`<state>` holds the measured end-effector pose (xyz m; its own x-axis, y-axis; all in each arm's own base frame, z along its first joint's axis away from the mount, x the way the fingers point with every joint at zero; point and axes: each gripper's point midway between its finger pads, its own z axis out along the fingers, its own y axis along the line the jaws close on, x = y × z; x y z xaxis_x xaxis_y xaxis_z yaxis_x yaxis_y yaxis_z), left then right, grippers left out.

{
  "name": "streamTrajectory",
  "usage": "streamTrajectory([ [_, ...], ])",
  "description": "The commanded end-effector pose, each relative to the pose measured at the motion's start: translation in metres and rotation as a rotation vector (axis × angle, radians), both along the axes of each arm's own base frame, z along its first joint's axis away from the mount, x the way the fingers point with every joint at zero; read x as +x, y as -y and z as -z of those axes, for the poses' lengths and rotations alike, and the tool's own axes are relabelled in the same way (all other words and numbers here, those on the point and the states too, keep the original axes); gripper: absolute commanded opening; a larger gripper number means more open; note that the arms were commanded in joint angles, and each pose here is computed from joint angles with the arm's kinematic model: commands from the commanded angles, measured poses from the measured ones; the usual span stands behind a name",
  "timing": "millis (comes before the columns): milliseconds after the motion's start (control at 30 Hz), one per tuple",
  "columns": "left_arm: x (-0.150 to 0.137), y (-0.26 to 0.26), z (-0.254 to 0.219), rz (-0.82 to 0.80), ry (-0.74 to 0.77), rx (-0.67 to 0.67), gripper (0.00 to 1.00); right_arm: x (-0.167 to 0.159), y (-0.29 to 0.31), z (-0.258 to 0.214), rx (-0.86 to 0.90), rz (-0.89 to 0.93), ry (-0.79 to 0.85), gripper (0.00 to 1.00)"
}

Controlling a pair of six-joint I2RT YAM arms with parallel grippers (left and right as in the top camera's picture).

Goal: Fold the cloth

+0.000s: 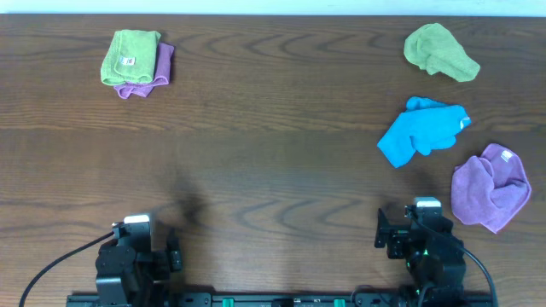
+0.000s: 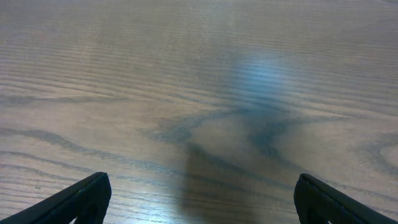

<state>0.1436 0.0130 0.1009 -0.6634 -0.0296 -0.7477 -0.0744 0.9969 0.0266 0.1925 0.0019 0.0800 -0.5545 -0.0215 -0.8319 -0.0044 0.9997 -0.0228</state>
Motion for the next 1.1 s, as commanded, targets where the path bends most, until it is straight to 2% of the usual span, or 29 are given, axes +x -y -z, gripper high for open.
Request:
streamTrajectory([
  [0, -0.002, -0.001, 0.004, 0.007, -0.014, 0.017, 0.95, -0.001, 0.000, 0.004, -0.005, -0.006, -0.005, 0.99],
  [833, -0.002, -0.001, 0.004, 0.007, -0.014, 0.017, 0.95, -0.001, 0.003, 0.004, -0.019, 0.009, -0.006, 0.99],
  [1067, -0.002, -0.001, 0.004, 0.007, -0.014, 0.017, 0.95, 0.013, 0.003, -0.049, 0.112, 0.094, 0.025, 0.99],
])
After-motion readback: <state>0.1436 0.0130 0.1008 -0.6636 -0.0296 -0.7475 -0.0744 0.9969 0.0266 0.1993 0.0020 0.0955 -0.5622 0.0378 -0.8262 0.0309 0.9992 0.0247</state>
